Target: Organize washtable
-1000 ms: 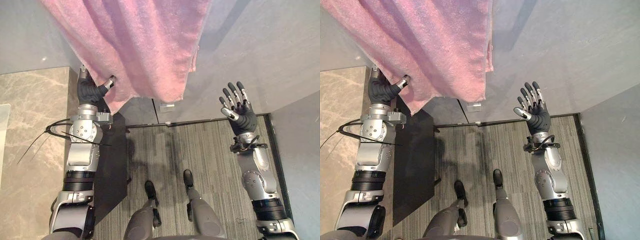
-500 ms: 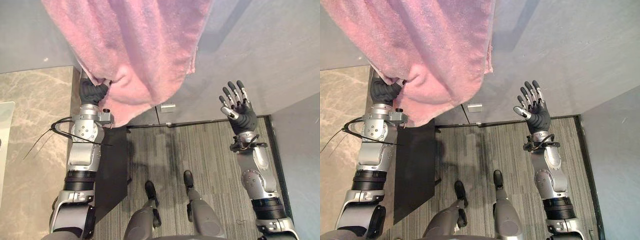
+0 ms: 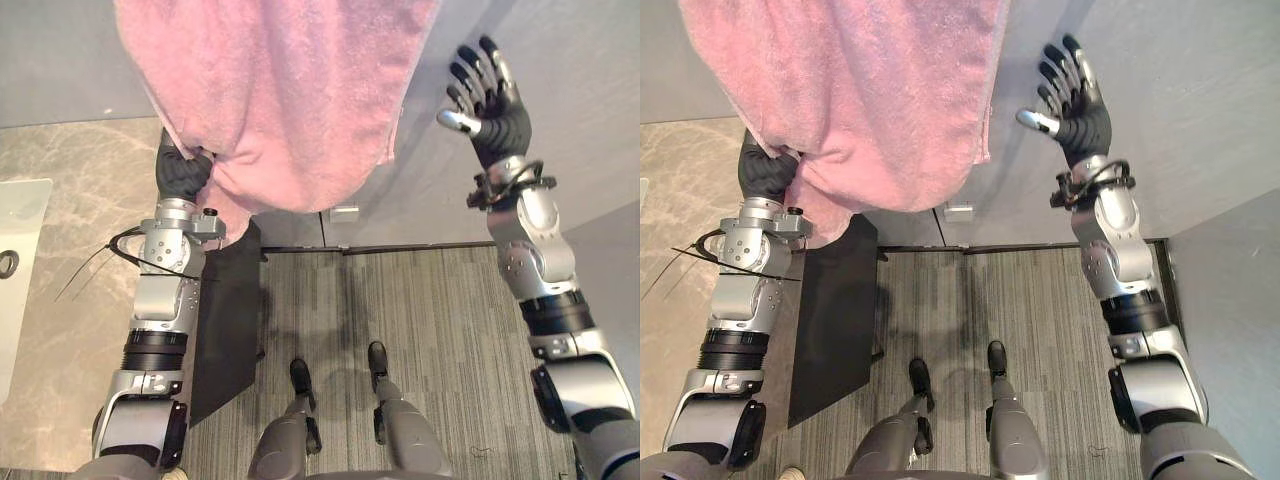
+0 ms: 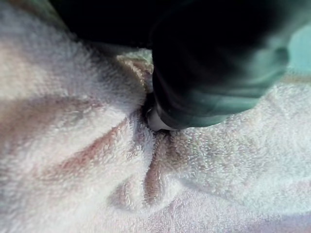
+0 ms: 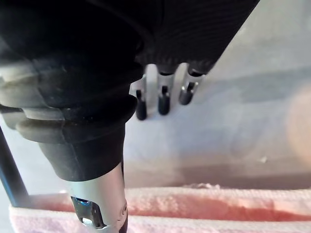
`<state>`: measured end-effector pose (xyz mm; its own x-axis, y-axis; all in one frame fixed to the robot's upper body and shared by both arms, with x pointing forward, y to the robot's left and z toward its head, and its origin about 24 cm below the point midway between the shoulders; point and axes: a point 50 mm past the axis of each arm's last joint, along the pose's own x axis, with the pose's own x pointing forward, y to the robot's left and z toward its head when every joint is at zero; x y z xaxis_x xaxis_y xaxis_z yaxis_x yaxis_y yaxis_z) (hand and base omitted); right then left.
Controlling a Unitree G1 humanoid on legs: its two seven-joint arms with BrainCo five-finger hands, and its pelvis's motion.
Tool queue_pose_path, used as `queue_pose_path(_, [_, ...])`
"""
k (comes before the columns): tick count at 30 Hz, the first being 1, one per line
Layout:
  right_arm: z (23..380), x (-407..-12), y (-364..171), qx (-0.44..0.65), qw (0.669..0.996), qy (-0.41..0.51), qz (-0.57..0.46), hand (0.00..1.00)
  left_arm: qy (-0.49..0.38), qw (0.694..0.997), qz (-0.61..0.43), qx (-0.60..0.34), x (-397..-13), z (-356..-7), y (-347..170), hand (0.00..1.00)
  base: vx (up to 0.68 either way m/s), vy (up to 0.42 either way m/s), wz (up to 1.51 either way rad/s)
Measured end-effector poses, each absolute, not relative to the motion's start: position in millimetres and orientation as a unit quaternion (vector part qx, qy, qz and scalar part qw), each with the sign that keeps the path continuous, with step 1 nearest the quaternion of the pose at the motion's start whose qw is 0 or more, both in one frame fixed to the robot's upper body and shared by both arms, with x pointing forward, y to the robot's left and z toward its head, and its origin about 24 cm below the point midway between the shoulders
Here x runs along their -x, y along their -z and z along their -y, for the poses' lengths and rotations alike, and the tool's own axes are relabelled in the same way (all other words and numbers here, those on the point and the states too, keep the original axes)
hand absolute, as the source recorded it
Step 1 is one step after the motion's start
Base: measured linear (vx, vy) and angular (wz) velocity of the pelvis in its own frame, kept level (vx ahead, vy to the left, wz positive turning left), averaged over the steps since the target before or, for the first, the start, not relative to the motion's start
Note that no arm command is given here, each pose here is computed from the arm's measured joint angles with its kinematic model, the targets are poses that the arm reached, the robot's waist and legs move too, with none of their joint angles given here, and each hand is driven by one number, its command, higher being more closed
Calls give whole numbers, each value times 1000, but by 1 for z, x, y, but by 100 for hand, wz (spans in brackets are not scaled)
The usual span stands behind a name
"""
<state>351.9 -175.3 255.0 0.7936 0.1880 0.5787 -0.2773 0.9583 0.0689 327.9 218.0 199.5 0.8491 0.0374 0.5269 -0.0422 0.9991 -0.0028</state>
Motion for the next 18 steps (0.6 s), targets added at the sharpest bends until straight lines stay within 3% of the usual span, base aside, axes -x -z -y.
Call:
queue_pose_path(6, [158, -366, -274, -64, 944, -114, 303, 0, -6, 960, 280, 4, -332, -211, -206, 100, -3, 2, -1])
queue_pose_path(18, [87, -370, -282, -82, 934, -173, 300, 0, 2, 956, 295, 9, -336, -204, -218, 100, -1, 0, 0])
